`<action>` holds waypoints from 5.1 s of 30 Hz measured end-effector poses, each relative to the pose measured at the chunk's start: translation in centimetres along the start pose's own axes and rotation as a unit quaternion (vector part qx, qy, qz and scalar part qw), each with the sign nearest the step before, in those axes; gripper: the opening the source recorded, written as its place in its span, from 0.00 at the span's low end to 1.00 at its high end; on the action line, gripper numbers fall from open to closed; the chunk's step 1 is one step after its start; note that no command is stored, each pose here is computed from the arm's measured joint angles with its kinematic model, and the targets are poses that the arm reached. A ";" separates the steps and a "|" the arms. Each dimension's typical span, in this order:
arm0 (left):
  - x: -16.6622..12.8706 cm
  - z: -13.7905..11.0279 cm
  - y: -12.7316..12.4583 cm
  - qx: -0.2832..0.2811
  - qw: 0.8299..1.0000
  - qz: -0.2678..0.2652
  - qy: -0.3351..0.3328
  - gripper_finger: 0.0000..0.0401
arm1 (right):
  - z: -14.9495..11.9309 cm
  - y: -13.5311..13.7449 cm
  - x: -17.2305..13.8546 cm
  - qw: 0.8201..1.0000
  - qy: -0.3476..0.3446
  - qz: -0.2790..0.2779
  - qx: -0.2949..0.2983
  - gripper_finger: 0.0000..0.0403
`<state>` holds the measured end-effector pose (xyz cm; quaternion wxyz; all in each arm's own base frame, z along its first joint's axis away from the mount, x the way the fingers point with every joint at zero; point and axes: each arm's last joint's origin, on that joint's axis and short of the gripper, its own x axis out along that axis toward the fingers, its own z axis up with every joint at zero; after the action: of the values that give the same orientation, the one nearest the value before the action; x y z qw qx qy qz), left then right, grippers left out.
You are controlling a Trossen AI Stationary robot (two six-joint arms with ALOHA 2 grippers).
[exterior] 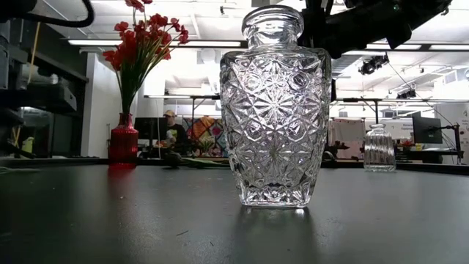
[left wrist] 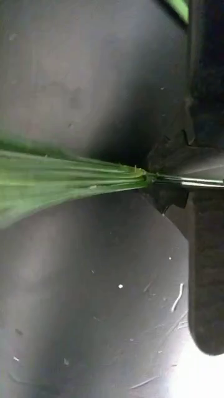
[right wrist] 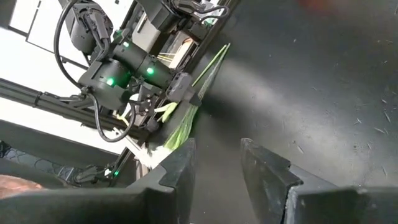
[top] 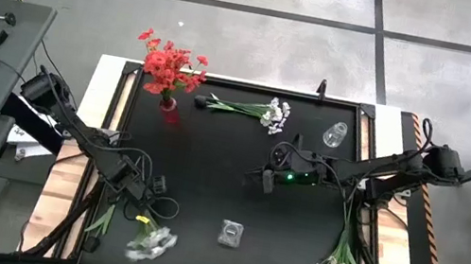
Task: Sort flowers into vase by color
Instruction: Put the bottom left white flowers into the bottom transparent vase, then put the bottom white flowers into the bottom transparent vase
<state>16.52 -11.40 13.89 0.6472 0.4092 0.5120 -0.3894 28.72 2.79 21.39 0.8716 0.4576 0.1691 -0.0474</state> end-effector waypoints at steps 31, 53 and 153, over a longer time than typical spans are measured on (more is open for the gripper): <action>-13.7 3.7 13.8 -0.388 0.564 0.254 -0.683 0.00 | 4.6 6.5 -8.3 0.945 -0.204 0.190 -0.169 0.29; -6.6 8.4 17.6 -0.436 0.523 0.264 -0.683 0.00 | 4.4 6.0 -9.4 0.951 -0.180 0.149 -0.203 0.29; -14.0 -0.6 8.3 -0.534 0.746 0.199 -0.346 0.47 | -7.8 -4.3 -10.8 0.645 0.700 -0.215 -0.218 0.64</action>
<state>21.58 -6.66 28.65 0.9555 -0.0734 0.2842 -0.0302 15.60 5.87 17.59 0.5336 0.1021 0.8279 0.1394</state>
